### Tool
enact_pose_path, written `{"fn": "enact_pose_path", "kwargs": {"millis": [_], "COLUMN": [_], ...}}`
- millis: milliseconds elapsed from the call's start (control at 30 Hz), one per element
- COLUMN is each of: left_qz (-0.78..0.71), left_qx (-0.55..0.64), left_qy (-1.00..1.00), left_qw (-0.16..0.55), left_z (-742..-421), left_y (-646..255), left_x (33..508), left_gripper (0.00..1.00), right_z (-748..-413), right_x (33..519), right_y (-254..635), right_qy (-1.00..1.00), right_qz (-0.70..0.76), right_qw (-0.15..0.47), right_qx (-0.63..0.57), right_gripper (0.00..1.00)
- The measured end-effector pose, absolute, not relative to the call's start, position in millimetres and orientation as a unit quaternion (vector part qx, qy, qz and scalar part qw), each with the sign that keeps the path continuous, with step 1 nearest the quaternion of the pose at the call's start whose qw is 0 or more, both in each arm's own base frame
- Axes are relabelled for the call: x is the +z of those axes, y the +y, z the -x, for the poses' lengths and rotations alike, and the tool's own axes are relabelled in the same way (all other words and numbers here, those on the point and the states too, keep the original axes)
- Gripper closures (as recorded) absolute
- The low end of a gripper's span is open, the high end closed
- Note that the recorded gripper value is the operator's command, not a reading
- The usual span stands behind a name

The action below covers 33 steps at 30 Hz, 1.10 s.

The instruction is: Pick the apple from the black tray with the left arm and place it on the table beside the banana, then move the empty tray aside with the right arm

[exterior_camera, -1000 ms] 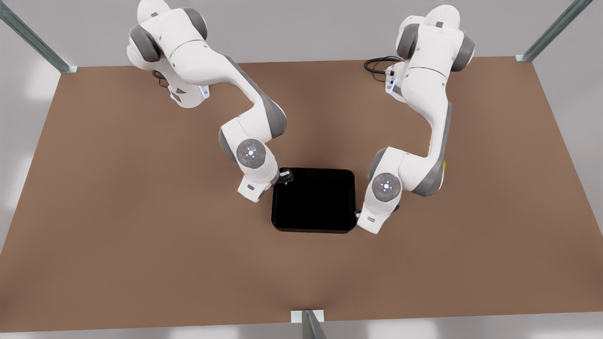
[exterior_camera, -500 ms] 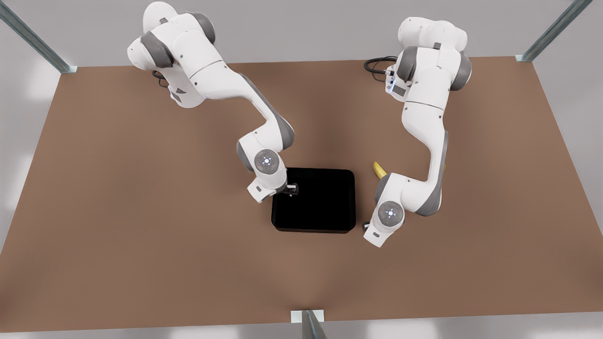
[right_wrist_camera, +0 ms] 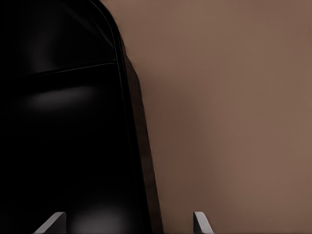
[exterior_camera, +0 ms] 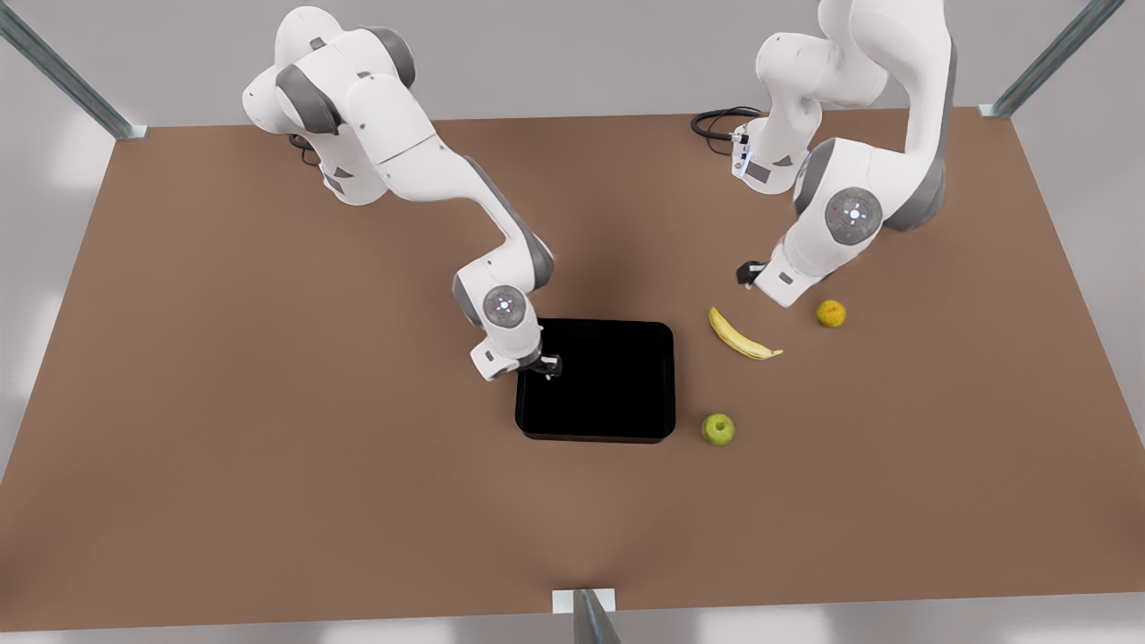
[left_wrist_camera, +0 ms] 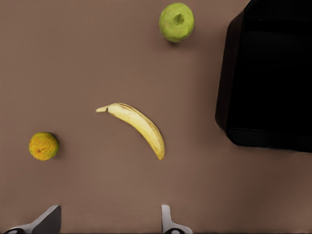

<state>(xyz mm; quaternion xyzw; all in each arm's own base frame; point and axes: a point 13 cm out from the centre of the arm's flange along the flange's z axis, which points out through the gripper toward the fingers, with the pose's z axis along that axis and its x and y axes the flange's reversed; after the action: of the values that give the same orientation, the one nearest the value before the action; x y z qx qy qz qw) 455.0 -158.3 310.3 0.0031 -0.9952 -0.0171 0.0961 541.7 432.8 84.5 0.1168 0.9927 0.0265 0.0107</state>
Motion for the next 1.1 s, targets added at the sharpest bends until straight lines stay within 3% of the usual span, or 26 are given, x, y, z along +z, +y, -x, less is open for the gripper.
{"fn": "enact_pose_path", "kwargs": {"millis": [100, 133, 167, 267, 333, 433, 633, 767, 900, 1100], "left_qz": [-0.027, -0.035, -0.037, -0.017, 0.000, 0.016, 0.029, 0.039, 0.046, 0.053], "left_qx": [0.002, 0.006, 0.009, 0.012, 0.014, 0.015, 0.017, 0.017, 0.018, 0.018], "left_qy": [-0.997, -0.997, -0.997, -0.998, -0.999, -0.999, -0.999, -0.999, -0.998, -0.998], "left_qw": [0.076, 0.069, 0.064, 0.052, 0.046, 0.041, 0.037, 0.034, 0.033, 0.032], "left_z": [-469, -476, -481, -487, -488, -491, -495, -496, -497, -498], "left_y": [-122, -111, -104, -112, -121, -126, -122, -124, -126, -126], "left_x": [314, 315, 316, 319, 320, 321, 321, 323, 323, 323], "left_gripper": [0.00, 0.00, 0.00, 0.00, 0.00, 0.00, 0.00, 0.00, 0.00, 0.00], "right_z": [-544, -545, -546, -549, -551, -554, -565, -598, -634, -667], "right_x": [83, 83, 83, 84, 85, 86, 108, 205, 287, 313], "right_y": [433, 434, 434, 434, 435, 435, 440, 420, 321, 95], "right_qy": [0.992, 0.992, 0.991, 0.991, 0.990, 0.990, 0.990, 0.986, 0.984, 0.979], "right_qz": [-0.122, -0.124, -0.125, -0.129, -0.130, -0.128, -0.118, -0.120, -0.139, -0.196], "right_qw": [0.017, 0.019, 0.021, 0.025, 0.027, 0.029, 0.043, 0.071, 0.081, 0.045], "right_qx": [0.031, 0.033, 0.034, 0.038, 0.042, 0.048, 0.065, 0.094, 0.074, 0.028], "right_gripper": [0.04, 0.09, 0.19, 0.63, 0.81, 0.98, 1.00, 1.00, 1.00, 1.00]}}
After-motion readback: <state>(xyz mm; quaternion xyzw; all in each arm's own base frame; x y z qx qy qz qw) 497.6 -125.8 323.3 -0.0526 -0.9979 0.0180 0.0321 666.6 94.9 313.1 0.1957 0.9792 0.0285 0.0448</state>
